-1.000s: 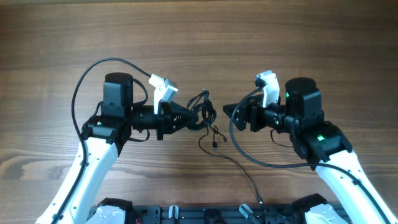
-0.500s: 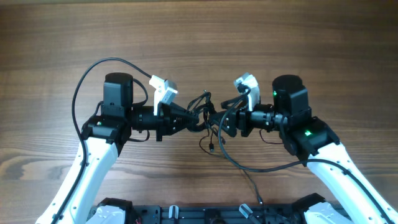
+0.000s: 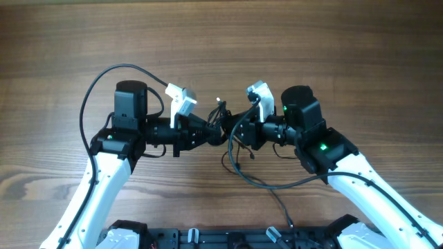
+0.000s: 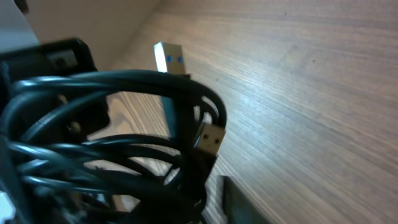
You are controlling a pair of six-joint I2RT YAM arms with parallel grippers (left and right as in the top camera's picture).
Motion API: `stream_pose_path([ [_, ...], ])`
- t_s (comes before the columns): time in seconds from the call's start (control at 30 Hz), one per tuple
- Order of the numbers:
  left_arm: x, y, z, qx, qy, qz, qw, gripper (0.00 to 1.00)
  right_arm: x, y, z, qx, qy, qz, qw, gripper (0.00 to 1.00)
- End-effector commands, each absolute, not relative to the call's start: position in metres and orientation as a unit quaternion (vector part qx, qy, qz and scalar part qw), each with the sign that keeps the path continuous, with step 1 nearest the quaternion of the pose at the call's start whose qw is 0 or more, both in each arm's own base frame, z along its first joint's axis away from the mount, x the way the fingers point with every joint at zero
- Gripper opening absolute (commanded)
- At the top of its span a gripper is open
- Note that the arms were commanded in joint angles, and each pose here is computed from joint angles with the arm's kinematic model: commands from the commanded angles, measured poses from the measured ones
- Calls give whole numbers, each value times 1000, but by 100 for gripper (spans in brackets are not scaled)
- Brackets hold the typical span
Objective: Untangle cables
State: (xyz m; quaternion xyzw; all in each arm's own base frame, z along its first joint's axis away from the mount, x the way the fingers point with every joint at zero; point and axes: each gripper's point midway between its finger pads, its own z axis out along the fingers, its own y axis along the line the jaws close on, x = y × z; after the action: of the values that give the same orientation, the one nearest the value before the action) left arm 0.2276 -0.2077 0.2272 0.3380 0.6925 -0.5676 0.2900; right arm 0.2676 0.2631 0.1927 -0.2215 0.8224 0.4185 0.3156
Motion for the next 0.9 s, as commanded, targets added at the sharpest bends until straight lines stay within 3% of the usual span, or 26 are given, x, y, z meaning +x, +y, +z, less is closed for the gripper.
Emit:
stream_pose_path([
  [0.0,215,-209,244,355,657,-601,285,4,293,254,194,-169,834,393,348,6],
  [0.1,215,-209,244,355,658,-600,285,7,283,265,205,-208,809,426,346,5],
  [0.2,218,-209,242,353,664,-592,288,26,280,261,195,-227,817,407,341,5],
  [0.33,222,-209,238,349,674,-581,293,74,275,247,170,-248,842,351,325,5],
  [0.37,224,-208,236,348,679,-576,294,97,272,246,166,-258,844,344,320,5],
  [0.5,237,-206,227,309,718,-553,287,100,269,244,162,-272,845,336,316,5],
  [0.67,274,-193,207,170,806,-495,275,100,268,245,163,-280,841,339,316,5],
  [0.8,283,-193,212,151,805,-497,285,100,266,246,163,-291,837,339,317,4],
  [0.87,286,-190,209,141,812,-488,287,92,266,246,163,-291,836,339,317,5],
])
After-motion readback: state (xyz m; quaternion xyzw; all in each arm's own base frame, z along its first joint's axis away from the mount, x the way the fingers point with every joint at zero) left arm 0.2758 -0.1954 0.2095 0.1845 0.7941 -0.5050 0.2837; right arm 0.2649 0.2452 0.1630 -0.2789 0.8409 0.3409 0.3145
